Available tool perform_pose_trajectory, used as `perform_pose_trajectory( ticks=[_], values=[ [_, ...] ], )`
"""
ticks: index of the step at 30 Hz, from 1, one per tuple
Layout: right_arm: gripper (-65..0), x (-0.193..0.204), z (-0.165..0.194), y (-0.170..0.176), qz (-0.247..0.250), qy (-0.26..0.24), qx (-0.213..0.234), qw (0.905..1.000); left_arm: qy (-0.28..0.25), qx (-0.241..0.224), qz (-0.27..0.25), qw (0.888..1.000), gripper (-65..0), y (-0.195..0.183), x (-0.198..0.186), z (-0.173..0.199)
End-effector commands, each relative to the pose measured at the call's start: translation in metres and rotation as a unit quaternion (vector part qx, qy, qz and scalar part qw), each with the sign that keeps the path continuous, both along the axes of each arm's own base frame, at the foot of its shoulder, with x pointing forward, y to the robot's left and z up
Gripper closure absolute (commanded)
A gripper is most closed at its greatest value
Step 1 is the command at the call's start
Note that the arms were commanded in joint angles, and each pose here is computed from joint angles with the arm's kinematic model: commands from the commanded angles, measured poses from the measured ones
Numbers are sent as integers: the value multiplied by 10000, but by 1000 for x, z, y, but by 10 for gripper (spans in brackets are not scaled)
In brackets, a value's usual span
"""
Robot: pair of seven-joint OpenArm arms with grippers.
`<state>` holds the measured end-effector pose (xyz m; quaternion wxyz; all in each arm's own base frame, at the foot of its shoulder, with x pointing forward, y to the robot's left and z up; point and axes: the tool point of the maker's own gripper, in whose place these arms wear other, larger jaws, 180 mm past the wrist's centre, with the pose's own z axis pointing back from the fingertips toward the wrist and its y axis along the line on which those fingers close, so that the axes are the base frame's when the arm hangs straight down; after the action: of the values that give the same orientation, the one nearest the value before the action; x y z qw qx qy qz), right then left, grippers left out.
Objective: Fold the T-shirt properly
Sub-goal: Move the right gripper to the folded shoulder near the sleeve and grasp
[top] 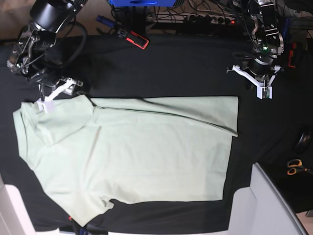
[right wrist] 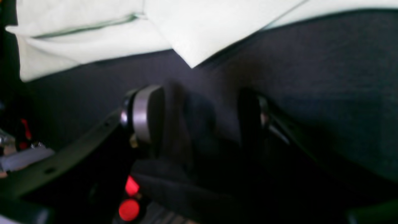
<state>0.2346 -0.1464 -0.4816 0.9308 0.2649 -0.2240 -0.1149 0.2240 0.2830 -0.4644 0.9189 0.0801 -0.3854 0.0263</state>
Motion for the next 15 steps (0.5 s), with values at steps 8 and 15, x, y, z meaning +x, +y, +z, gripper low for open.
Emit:
perform_pose_trajectory(
  ticks=[8, 15],
  values=[
    [-338, 42, 23, -3, -25, -538, 42, 9985, -172, 99, -4, 9998, 0, 6, 6, 10],
    [-312, 47, 21, -2, -21, -515, 127, 9986, -172, 99, -4, 9998, 0, 6, 6, 10]
  ],
)
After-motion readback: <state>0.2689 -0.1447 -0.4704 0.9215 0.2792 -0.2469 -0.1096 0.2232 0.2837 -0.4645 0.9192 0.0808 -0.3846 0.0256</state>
